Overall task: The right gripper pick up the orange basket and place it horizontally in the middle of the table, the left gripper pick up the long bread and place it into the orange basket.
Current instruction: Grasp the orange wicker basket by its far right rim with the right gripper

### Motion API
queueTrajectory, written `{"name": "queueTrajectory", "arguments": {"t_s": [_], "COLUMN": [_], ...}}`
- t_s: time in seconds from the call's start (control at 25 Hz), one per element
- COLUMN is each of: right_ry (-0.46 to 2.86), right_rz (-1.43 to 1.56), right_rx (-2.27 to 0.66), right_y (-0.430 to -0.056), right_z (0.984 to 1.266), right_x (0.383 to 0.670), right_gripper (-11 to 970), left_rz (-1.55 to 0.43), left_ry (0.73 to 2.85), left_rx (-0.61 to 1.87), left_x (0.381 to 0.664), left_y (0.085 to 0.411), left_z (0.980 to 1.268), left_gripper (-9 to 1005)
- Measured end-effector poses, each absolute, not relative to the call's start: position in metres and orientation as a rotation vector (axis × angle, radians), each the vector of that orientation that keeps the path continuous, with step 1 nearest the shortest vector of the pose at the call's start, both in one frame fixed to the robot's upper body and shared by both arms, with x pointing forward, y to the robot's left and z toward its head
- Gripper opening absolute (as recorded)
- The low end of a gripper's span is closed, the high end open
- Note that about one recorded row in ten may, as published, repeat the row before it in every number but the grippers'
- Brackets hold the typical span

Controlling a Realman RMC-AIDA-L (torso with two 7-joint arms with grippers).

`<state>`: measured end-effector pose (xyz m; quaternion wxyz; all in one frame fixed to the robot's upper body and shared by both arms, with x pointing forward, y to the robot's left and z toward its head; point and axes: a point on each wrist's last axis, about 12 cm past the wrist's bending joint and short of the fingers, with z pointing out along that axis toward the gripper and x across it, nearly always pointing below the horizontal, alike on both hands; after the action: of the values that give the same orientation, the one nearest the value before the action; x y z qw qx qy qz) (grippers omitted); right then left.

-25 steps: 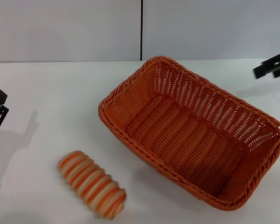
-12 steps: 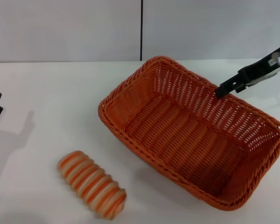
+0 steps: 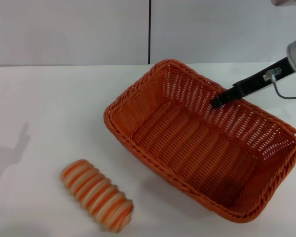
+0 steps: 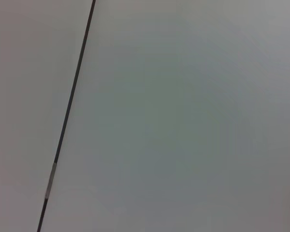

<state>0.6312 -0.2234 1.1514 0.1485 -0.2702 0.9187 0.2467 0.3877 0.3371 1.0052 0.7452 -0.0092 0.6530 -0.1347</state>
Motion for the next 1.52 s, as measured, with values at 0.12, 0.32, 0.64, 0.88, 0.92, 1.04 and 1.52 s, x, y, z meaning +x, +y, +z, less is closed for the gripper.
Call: {"name": "queueTrajectory", "arguments": {"t_s": [0.12, 0.32, 0.64, 0.88, 0.92, 1.04, 1.52], "right_ry": [2.615, 2.598, 2.594, 2.604, 2.607, 2.612, 2.492], "right_rz": [0.697, 0.685, 0.748, 0.777, 0.782, 0.785, 0.708], "right_rx": [-0.788, -0.778, -0.748, -0.754, -0.759, -0.789, -1.03], "right_y": [-0.22, -0.216, -0.209, -0.204, -0.204, -0.204, -0.208], "right_z": [1.146, 1.14, 1.132, 1.126, 1.125, 1.123, 1.152], "right_x": [0.632, 0.634, 0.632, 0.628, 0.627, 0.624, 0.627], "right_gripper": [620, 611, 596, 547, 508, 391, 195], "left_rz": [-0.293, -0.287, -0.288, -0.287, -0.286, -0.286, -0.294], "left_ry": [1.428, 1.425, 1.42, 1.424, 1.425, 1.425, 1.398], "left_rx": [-0.02, -0.013, -0.009, -0.011, -0.012, -0.013, -0.009], "left_x": [0.388, 0.387, 0.39, 0.389, 0.388, 0.388, 0.379], "left_y": [0.338, 0.339, 0.339, 0.34, 0.34, 0.34, 0.338], "left_z": [1.005, 1.006, 1.007, 1.007, 1.006, 1.006, 1.008], "left_gripper": [779, 780, 780, 779, 779, 779, 779]}}
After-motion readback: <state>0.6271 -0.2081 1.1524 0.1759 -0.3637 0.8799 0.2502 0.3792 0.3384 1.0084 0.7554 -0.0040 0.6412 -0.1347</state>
